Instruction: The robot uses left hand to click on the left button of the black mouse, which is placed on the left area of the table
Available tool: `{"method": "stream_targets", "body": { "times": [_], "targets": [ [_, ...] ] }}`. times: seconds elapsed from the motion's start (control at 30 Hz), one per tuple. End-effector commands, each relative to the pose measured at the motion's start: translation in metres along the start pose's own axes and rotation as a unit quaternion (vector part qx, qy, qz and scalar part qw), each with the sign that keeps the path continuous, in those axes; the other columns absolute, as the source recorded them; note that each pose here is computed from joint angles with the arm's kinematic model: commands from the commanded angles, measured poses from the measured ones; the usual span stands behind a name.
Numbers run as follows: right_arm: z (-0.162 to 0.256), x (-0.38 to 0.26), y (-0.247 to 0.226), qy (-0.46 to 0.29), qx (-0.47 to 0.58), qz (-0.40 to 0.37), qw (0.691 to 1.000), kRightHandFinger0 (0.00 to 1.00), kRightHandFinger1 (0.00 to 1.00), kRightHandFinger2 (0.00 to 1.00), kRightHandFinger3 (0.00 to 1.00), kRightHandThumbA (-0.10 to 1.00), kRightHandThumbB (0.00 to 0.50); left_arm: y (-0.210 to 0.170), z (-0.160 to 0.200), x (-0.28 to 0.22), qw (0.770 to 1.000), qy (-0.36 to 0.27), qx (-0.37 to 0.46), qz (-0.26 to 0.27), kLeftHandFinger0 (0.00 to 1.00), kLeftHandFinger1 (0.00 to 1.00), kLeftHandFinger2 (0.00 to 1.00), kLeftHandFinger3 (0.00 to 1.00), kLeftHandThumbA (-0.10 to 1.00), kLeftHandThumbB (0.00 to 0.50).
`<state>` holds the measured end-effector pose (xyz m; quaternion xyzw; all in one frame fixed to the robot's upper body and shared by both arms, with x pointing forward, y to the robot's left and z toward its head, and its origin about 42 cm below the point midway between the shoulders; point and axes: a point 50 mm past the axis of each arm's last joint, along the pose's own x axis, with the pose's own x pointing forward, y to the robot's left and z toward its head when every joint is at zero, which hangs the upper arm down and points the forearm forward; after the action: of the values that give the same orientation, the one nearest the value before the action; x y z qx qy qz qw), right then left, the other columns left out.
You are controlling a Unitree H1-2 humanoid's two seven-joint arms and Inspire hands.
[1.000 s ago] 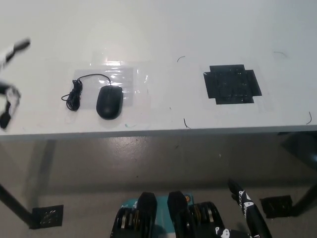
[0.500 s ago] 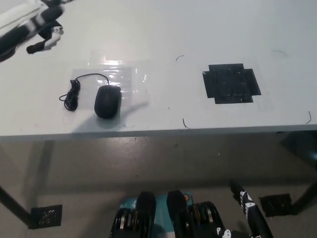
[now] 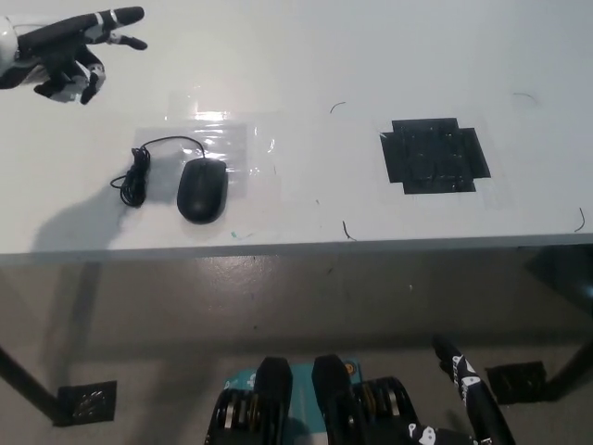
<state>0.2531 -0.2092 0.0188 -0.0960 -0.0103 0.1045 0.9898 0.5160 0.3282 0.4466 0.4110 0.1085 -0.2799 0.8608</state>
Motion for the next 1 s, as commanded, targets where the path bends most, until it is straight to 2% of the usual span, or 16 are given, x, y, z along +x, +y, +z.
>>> {"method": "stream_targets", "body": {
  "times": [0.0, 0.03, 0.1, 0.13, 0.23, 0.37, 0.43, 0.5, 0.57, 0.7, 0.8, 0.9, 0.97],
  "targets": [
    [0.016, 0.008, -0.008, -0.056, -0.010, -0.005, 0.998, 0.98, 1.00, 1.00, 1.00, 1.00, 0.140, 0.021, 0.023, 0.001, 0.998, 0.043, 0.039, 0.009, 0.00, 0.00, 0.14, 1.00, 1.00, 0.324],
    [0.016, 0.008, -0.008, -0.057, -0.010, -0.005, 0.998, 0.98, 1.00, 1.00, 1.00, 1.00, 0.139, 0.021, 0.023, 0.004, 0.998, 0.048, 0.037, 0.008, 0.00, 0.00, 0.14, 1.00, 1.00, 0.328],
    [0.016, 0.009, -0.008, -0.057, -0.012, -0.004, 0.998, 0.98, 1.00, 1.00, 1.00, 1.00, 0.147, 0.019, 0.026, 0.014, 0.997, 0.063, 0.040, 0.004, 0.00, 0.00, 0.20, 1.00, 1.00, 0.330],
    [0.017, 0.009, -0.008, -0.058, -0.012, -0.003, 0.998, 0.98, 1.00, 1.00, 1.00, 1.00, 0.145, 0.018, 0.027, 0.018, 0.997, 0.067, 0.038, 0.002, 0.00, 0.00, 0.27, 1.00, 1.00, 0.342],
    [0.018, 0.010, -0.008, -0.060, -0.018, -0.001, 0.998, 0.98, 1.00, 1.00, 1.00, 1.00, 0.148, 0.013, 0.028, 0.033, 0.996, 0.070, 0.048, -0.014, 0.00, 0.00, 0.33, 1.00, 1.00, 0.346],
    [0.018, 0.011, -0.010, -0.061, -0.018, 0.000, 0.998, 0.98, 1.00, 1.00, 1.00, 1.00, 0.146, 0.007, 0.033, 0.046, 0.996, 0.068, 0.049, -0.028, 0.00, 0.01, 0.36, 1.00, 1.00, 0.365],
    [0.019, 0.011, -0.011, -0.062, -0.019, -0.001, 0.998, 0.97, 0.99, 1.00, 1.00, 1.00, 0.147, 0.001, 0.036, 0.057, 0.994, 0.076, 0.077, -0.031, 0.00, 0.04, 0.38, 1.00, 1.00, 0.394],
    [0.020, 0.012, -0.011, -0.064, -0.021, -0.002, 0.998, 0.97, 0.99, 1.00, 1.00, 1.00, 0.146, -0.002, 0.038, 0.065, 0.993, 0.078, 0.080, -0.037, 0.00, 0.00, 0.34, 1.00, 1.00, 0.391],
    [0.020, 0.012, -0.011, -0.065, -0.019, 0.000, 0.998, 0.97, 0.99, 1.00, 1.00, 1.00, 0.146, -0.007, 0.036, 0.073, 0.992, 0.083, 0.084, -0.044, 0.00, 0.00, 0.34, 1.00, 1.00, 0.411],
    [0.020, 0.010, -0.011, -0.061, -0.015, -0.001, 0.998, 0.97, 1.00, 1.00, 1.00, 1.00, 0.153, -0.018, 0.029, 0.087, 0.989, 0.102, 0.091, -0.056, 0.00, 0.00, 0.35, 1.00, 1.00, 0.379],
    [0.019, 0.008, -0.013, -0.061, -0.021, 0.000, 0.998, 0.97, 1.00, 1.00, 1.00, 1.00, 0.153, -0.025, 0.022, 0.094, 0.987, 0.108, 0.105, -0.062, 0.00, 0.00, 0.36, 1.00, 1.00, 0.383],
    [0.019, 0.009, -0.013, -0.062, -0.022, 0.002, 0.998, 0.96, 1.00, 1.00, 1.00, 1.00, 0.151, -0.025, 0.017, 0.098, 0.986, 0.117, 0.104, -0.059, 0.00, 0.05, 0.43, 1.00, 1.00, 0.412],
    [0.019, 0.009, -0.013, -0.060, -0.026, 0.002, 0.998, 0.97, 1.00, 1.00, 1.00, 1.00, 0.164, -0.026, 0.014, 0.100, 0.985, 0.120, 0.107, -0.059, 0.00, 0.05, 0.43, 1.00, 1.00, 0.402]
  ]
}}
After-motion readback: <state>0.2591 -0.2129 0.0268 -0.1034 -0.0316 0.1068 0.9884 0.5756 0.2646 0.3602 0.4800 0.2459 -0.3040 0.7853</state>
